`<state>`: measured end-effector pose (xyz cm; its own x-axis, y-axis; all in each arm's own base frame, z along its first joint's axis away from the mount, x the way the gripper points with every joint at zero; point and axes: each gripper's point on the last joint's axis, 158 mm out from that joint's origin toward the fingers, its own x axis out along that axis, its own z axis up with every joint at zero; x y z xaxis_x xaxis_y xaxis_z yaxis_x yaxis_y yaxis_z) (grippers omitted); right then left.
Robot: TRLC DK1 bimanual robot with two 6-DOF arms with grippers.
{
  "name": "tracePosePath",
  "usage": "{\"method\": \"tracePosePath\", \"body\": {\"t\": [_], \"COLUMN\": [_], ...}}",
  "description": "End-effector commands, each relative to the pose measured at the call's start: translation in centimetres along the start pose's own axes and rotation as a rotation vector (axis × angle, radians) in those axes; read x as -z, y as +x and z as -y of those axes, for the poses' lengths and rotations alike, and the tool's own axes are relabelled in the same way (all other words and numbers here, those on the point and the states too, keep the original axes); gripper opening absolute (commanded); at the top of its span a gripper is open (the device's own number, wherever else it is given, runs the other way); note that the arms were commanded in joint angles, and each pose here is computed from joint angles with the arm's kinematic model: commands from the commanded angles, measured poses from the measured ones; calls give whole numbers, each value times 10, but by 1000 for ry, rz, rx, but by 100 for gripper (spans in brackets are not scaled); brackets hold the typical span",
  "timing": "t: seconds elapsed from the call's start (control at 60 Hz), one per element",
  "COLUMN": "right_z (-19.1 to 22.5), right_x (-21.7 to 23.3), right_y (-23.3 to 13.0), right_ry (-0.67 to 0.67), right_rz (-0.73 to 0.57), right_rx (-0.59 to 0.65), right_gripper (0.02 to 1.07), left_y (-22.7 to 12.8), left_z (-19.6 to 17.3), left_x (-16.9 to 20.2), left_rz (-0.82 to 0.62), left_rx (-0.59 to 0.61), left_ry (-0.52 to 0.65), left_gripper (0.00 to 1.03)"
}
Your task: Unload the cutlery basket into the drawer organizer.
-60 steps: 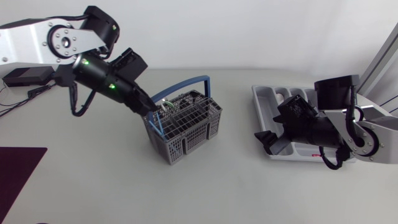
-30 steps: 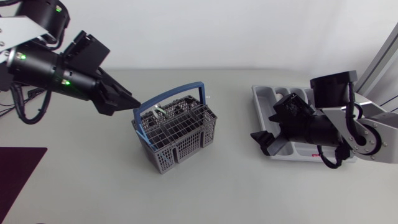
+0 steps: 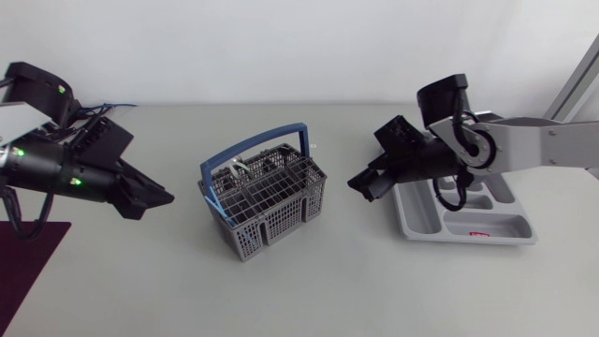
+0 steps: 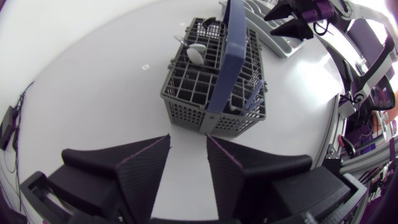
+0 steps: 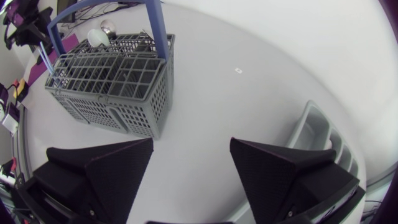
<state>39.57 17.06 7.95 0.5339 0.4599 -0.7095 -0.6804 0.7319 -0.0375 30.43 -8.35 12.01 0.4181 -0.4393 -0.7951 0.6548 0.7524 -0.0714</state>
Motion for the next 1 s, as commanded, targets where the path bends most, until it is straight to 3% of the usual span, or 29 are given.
{"method": "tracePosePath", "body": {"t": [0.0,0.017,0.033,0.05,0.1,0.167,0.433,0.983], "right_z": [-5,-6,-6,-5,-3,-4,-23,-96], "right_x": [-4,-5,-5,-8,-12,-18,-23,-9], "right_y": [16,19,19,25,32,41,64,24], "right_ry": [46,49,49,54,73,105,129,53], "right_rz": [-18,-16,-16,-17,-15,-7,-31,-54], "right_rx": [-46,-53,-53,-60,-67,-110,-184,-284], "right_gripper": [60,54,54,41,23,16,15,15], "left_y": [23,26,26,34,43,55,80,112], "left_z": [2,2,2,4,4,4,6,-30], "left_x": [17,18,18,19,19,18,-13,-76], "left_rz": [-42,-46,-46,-54,-59,-64,-25,30], "left_rx": [40,44,44,57,67,80,94,76], "left_ry": [0,0,0,3,-2,-3,4,-19], "left_gripper": [30,30,30,30,29,29,29,29]}}
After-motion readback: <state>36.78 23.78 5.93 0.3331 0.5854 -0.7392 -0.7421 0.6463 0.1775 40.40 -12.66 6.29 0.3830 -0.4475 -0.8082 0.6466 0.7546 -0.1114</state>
